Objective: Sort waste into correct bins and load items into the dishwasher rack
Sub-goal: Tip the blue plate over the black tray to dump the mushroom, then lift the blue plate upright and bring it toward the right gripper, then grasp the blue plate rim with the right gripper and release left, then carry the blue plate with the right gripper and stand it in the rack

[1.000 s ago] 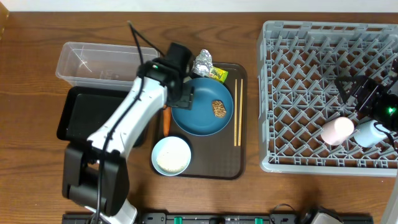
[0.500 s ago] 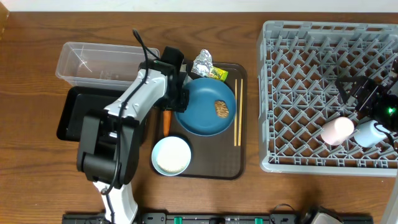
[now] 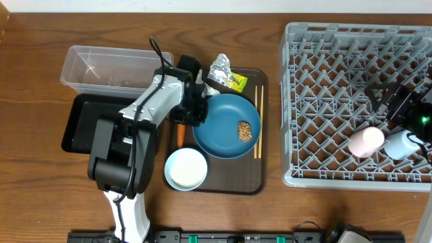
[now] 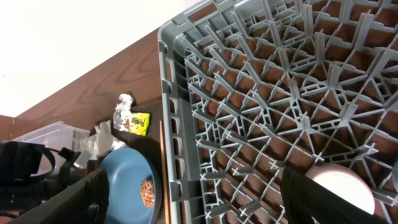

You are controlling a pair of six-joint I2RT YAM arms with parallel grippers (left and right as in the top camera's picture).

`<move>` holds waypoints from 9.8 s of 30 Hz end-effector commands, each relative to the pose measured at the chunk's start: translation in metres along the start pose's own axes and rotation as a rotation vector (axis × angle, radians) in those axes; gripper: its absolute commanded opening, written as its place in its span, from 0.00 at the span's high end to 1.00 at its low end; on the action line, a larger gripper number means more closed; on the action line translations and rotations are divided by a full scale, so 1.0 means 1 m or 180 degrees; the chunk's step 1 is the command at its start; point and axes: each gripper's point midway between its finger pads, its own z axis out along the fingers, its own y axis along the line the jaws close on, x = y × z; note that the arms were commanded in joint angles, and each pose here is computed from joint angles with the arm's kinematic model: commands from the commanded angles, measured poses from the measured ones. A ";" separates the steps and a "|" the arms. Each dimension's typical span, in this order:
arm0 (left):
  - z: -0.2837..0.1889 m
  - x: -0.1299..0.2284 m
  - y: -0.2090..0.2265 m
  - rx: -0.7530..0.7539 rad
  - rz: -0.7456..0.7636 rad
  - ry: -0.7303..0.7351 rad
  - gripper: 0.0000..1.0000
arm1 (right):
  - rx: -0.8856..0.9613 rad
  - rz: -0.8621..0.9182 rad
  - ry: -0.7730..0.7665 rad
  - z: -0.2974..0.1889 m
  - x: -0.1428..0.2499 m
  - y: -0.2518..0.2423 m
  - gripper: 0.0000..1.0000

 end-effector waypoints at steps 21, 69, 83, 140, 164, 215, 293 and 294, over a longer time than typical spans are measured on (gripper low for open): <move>-0.201 0.034 0.077 -0.0989 -0.0629 -0.1304 0.94 | -0.0023 -0.0086 -0.0008 0.001 -0.003 0.005 0.21; -0.300 0.095 0.197 -0.4763 -0.1541 -0.1244 0.94 | -0.0042 -0.0046 -0.0099 0.001 -0.010 0.006 0.22; -0.290 0.087 0.178 -0.4121 -0.1447 -0.1285 0.94 | -0.0458 -0.0358 0.0004 0.000 -0.002 0.031 0.21; -0.267 0.011 -0.074 0.0284 0.0575 -0.2140 0.94 | -0.1978 -0.1619 0.0721 0.047 0.089 0.214 0.40; -0.266 0.011 -0.078 0.0203 0.0613 -0.2152 0.02 | 0.0531 -0.1168 0.0019 0.082 0.030 0.096 0.99; -0.254 0.027 -0.072 0.0162 0.0563 -0.1898 0.02 | 0.4933 -0.3055 0.0041 0.057 -0.166 -0.153 0.99; -0.253 0.027 -0.054 -0.0207 0.0653 -0.1887 0.02 | 0.2416 -0.2082 -0.0531 0.109 -0.072 -0.017 0.01; -0.253 0.027 -0.053 -0.0207 0.0648 -0.1878 0.02 | 0.2235 -0.1997 -0.0479 0.113 -0.064 -0.012 0.01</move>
